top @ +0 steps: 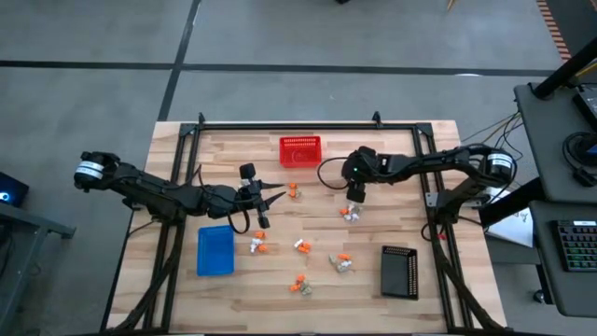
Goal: Sort Halloween decoration
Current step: Put the gray skull toy into the black bin
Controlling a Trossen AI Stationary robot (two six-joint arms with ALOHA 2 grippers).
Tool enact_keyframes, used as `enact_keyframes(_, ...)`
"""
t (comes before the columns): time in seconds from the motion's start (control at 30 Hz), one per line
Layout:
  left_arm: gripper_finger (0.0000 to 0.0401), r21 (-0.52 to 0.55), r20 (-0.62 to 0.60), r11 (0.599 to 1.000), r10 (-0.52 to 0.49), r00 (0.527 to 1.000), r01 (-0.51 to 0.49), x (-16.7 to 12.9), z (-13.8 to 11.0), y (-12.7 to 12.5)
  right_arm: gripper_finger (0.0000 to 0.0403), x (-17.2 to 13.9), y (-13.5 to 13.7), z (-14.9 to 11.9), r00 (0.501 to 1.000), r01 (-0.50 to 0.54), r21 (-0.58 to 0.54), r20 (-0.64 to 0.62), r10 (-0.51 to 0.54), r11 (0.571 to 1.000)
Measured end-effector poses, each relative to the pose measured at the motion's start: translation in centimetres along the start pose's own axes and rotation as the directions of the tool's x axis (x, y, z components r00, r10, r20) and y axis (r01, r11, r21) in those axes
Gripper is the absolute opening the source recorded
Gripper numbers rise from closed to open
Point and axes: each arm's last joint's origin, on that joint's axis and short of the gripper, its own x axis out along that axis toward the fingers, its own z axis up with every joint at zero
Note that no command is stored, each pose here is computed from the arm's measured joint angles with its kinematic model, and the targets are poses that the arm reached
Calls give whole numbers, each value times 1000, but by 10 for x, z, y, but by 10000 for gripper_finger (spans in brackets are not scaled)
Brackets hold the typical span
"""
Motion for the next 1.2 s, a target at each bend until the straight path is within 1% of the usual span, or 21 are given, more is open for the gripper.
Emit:
enact_keyframes(0.23, 75, 8, 3, 1000, 1, 1000, -1, 0, 0, 0, 185, 12, 3, -2, 1000, -5, -20, -24, 4, 1000)
enact_keyframes(0.4, 75, 7, 4, 1000, 1, 1000, -1, 0, 0, 0, 166, 15, 4, -3, 1000, -6, -22, -31, 5, 1000)
enact_keyframes(0.83, 75, 7, 5, 1000, 1, 1000, -1, 0, 0, 0, 90, 15, 3, -2, 1000, -5, -16, -21, 5, 1000)
enact_keyframes(1.07, 75, 7, 5, 1000, 1, 1000, -1, 0, 0, 0, 39, 15, 3, 0, 1000, -11, -16, 2, 11, 1000)
enact_keyframes(1.2, 75, 7, 5, 1000, 1, 1000, -1, 0, 0, 0, 13, 13, 4, 1, 999, -33, -15, 10, 33, 999)
